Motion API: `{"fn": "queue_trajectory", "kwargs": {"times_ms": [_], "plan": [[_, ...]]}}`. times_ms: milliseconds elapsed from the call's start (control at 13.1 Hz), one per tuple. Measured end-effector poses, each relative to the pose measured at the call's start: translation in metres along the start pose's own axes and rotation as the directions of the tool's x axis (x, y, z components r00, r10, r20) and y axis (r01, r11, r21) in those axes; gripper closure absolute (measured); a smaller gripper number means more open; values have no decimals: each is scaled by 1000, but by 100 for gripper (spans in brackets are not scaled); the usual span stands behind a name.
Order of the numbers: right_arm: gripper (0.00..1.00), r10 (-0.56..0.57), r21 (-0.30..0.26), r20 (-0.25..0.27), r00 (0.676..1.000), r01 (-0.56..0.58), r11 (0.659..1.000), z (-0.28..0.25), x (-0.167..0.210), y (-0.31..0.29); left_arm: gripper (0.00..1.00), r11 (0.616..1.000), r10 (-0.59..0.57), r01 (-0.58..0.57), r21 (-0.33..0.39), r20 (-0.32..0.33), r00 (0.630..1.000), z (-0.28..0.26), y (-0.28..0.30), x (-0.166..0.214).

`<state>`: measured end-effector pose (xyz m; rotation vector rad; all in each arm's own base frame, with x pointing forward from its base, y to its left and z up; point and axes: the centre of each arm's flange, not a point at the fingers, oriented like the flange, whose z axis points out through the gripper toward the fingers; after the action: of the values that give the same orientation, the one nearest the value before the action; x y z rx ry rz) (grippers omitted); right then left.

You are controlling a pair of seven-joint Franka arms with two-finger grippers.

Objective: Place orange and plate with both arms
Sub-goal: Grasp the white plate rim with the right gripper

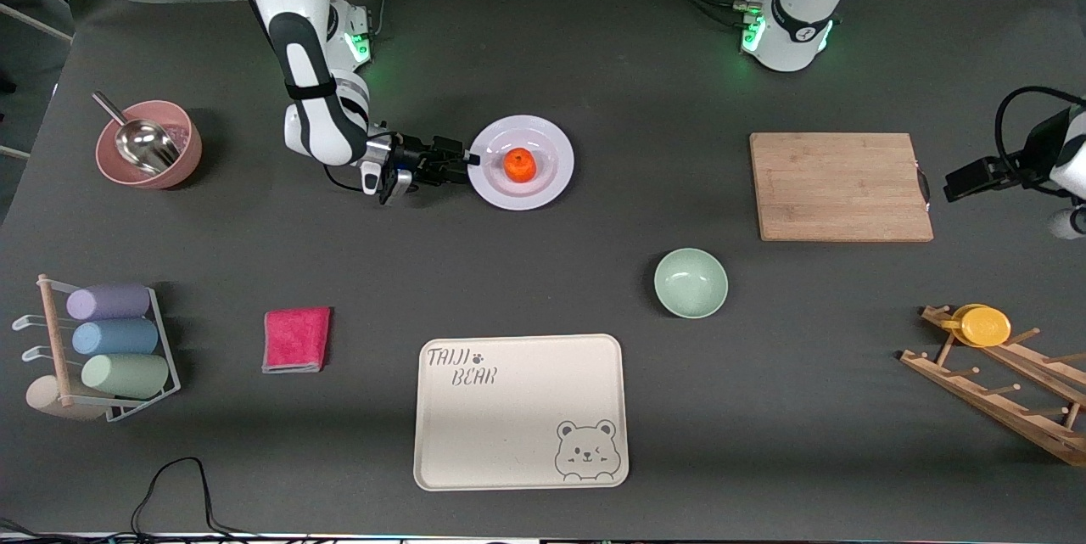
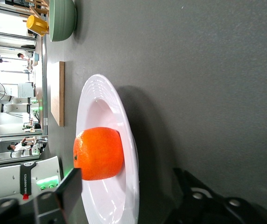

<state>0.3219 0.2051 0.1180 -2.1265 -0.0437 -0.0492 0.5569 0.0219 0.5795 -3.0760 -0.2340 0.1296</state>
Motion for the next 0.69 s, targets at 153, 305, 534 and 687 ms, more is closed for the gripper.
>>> {"fn": "queue_trajectory", "kwargs": {"times_ms": [153,305,534,687], "plan": [[25,-4,-1,2,1000,4,1000,0,-1,1,0,1000,9,-8,16,-18,1000,-12,-1,-9],[30,-6,-2,7,1000,6,1000,1,-4,1,0,1000,24,-23,21,-39,999,-23,3,-16],[41,-5,5,7,1000,5,1000,6,-9,-2,0,998,50,-48,34,-43,998,-24,15,-20],[43,-7,16,7,1000,7,1000,18,-16,-10,0,998,59,-58,37,-21,998,-12,20,-21]]}}
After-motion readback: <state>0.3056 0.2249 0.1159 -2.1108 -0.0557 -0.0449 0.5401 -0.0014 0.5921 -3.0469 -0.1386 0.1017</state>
